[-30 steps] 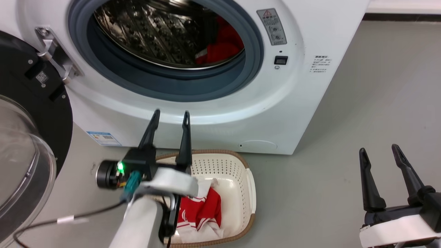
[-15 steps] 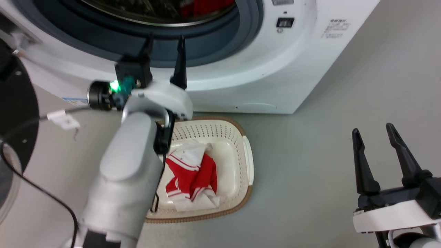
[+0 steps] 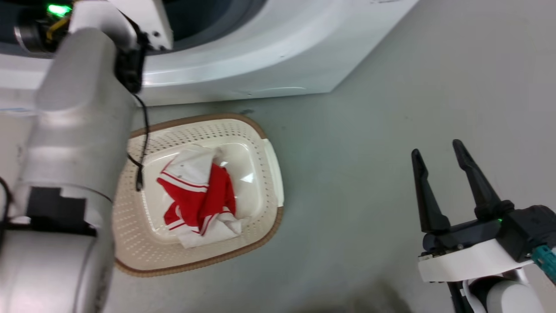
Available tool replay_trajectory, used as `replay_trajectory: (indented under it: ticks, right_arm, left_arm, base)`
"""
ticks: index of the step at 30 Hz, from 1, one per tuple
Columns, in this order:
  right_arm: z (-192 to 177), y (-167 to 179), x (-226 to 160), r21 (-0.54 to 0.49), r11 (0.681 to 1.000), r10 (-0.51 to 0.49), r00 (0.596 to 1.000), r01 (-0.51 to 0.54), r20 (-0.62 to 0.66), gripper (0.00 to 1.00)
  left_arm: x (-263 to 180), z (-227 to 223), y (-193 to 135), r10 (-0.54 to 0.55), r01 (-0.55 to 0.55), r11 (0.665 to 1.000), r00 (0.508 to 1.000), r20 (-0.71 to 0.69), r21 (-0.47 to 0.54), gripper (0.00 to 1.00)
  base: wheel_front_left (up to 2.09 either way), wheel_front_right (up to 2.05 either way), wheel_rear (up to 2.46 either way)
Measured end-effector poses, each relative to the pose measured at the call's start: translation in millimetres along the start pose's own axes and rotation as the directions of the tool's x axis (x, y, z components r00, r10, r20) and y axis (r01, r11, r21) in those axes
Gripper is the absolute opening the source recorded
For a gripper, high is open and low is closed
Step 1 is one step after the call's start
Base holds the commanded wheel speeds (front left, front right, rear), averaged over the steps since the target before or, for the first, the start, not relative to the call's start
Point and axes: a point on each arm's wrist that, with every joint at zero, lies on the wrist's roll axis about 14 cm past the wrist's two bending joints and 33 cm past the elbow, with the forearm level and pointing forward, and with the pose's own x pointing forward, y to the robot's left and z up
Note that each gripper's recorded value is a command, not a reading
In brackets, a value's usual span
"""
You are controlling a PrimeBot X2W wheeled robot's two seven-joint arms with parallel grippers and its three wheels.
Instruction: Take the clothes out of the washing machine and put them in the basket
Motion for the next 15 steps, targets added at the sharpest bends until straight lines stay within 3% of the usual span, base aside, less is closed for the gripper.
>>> replay_trajectory:
  ticks: [15]
  right_arm:
    - [-56, -28, -37, 0.076, 0.988, -0.123, 0.980, 0.136, -0.158, 1.00]
  left_arm:
    - [84, -19, 0, 0.030, -0.024, 0.999, 0.977, -0.210, 0.030, 1.00]
  base:
    - [0.00, 0.00, 0.00]
